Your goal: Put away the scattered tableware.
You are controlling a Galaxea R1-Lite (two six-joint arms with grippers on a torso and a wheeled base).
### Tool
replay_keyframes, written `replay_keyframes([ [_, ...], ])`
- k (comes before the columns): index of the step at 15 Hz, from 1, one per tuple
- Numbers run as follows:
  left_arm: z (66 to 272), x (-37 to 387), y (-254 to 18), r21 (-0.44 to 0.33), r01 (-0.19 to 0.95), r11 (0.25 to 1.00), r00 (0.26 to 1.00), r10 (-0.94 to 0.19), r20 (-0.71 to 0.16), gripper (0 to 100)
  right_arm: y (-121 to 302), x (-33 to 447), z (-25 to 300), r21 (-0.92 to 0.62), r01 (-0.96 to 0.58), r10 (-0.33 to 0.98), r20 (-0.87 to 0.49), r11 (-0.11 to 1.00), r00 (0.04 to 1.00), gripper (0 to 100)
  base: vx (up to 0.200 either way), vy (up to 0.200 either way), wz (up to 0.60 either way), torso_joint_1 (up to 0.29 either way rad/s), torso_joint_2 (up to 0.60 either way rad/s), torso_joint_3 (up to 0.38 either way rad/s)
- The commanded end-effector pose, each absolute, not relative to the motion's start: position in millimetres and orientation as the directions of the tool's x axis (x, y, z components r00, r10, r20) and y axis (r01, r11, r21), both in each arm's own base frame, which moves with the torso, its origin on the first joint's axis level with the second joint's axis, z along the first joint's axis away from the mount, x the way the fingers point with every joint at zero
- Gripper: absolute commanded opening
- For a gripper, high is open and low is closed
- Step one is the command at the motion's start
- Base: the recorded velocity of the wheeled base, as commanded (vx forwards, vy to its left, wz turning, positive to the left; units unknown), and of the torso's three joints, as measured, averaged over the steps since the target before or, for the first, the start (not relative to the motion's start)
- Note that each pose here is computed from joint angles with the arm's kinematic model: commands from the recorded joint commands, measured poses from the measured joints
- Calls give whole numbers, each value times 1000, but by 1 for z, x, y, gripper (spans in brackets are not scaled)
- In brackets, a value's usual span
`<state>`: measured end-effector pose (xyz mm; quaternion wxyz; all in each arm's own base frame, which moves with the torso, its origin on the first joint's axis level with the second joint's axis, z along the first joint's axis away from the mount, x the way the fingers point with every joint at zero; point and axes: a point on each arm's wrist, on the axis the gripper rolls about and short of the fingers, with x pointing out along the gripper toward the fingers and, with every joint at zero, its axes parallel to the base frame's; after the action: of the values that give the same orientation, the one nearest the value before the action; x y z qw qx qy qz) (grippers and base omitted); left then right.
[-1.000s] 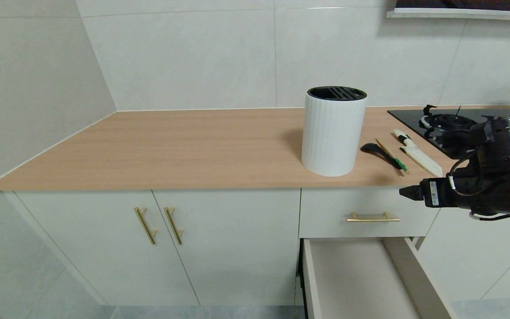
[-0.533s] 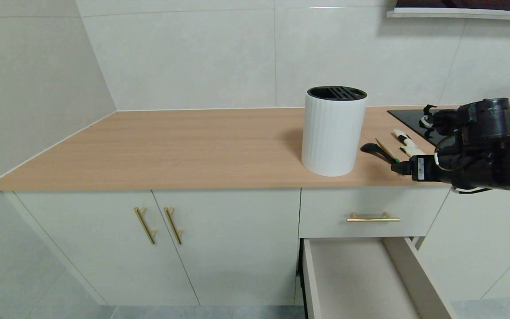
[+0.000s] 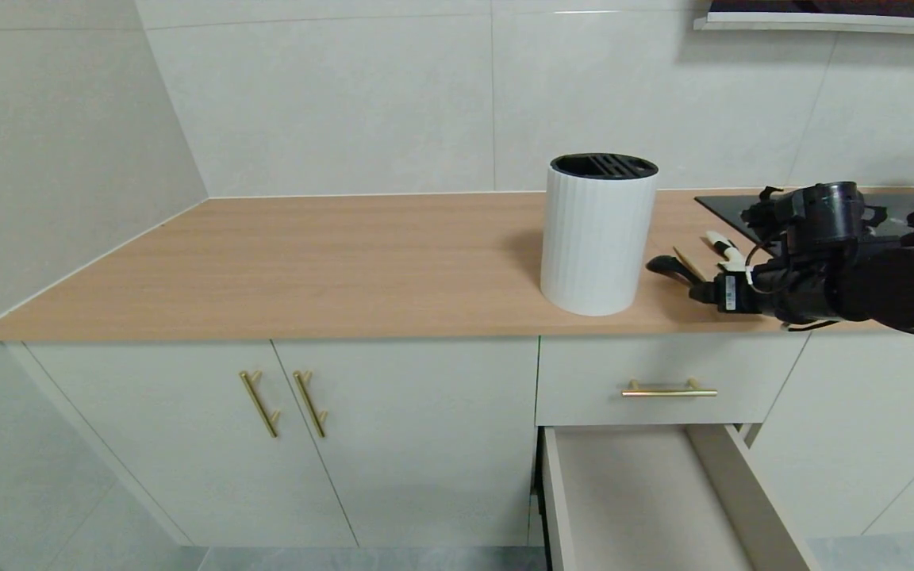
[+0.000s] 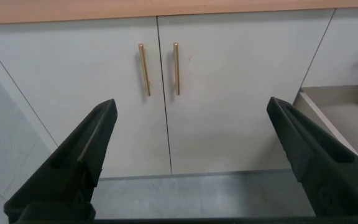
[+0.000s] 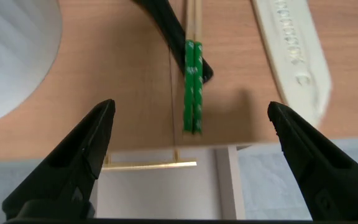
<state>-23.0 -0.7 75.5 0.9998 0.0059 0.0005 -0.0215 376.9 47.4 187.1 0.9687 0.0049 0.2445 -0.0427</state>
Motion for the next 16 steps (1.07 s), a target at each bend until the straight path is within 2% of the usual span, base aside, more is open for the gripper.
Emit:
replay_keyframes([
  [1,75,-23,-1,12,43,999,999,-43,-3,100,47,386,177,-6,94,-85,-487,996,869,100,0,0,0,0,0,0],
  [10,75,-23,-1,11,43,999,999,-43,-3,100,47,392,174,19,112,-89,-485,994,870,100,0,0,0,0,0,0],
  [11,75,-23,-1,12,45,999,999,-44,-3,100,47,391,175,19,112,-89,-484,994,871,0,0,0,0,0,0,0],
  [16,75,-23,-1,12,45,999,999,-44,-3,100,47,390,176,19,112,-89,-483,994,871,0,0,0,0,0,0,0],
])
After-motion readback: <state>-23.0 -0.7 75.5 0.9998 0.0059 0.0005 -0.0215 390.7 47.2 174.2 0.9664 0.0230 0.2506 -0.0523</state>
